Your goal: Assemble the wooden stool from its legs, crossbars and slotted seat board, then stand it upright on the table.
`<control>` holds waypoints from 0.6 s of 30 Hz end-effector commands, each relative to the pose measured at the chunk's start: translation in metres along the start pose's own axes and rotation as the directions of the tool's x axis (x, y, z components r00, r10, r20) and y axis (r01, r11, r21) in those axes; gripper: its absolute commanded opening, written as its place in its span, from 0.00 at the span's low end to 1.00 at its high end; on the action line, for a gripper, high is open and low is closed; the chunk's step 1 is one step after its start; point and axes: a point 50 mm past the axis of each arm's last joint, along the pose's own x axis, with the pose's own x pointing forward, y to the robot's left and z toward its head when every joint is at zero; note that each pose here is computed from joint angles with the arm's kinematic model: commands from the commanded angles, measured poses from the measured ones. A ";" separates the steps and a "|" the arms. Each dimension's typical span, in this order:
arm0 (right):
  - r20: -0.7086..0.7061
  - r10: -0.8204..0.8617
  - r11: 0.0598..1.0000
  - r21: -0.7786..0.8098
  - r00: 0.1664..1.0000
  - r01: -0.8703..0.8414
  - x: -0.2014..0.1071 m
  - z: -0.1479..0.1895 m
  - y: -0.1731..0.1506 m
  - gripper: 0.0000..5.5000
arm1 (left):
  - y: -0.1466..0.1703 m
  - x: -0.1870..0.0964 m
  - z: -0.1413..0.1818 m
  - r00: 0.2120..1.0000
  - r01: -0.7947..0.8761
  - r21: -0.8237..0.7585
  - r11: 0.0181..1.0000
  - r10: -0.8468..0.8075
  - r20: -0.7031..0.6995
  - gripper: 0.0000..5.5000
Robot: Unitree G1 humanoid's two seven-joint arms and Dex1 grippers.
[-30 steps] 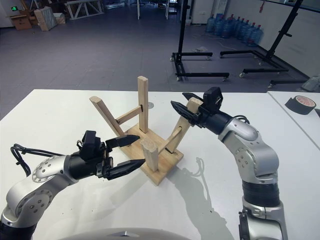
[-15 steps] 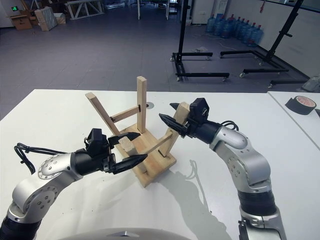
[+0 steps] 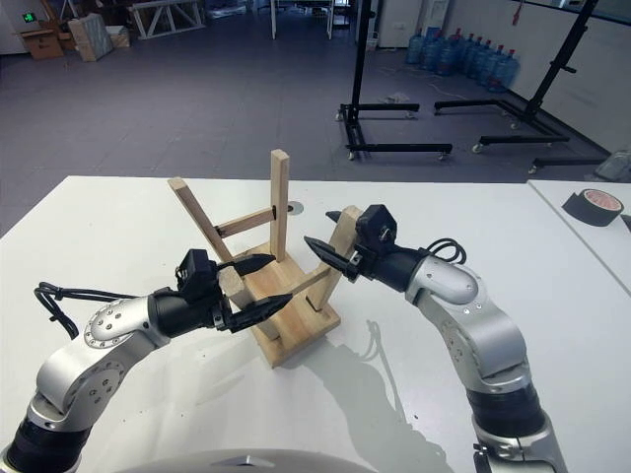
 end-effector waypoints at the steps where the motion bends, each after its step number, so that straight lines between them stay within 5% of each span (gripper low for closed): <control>1: -0.009 0.174 0.985 0.009 0.985 -0.174 0.008 -0.004 0.025 0.55 | 0.003 0.004 -0.008 0.998 0.002 -0.002 1.000 -0.002 -0.060 0.69; 18: 0.003 0.566 0.818 0.121 0.824 -0.562 0.023 0.002 0.063 0.55 | 0.010 0.013 -0.019 0.994 0.046 -0.029 0.999 -0.049 -0.097 0.69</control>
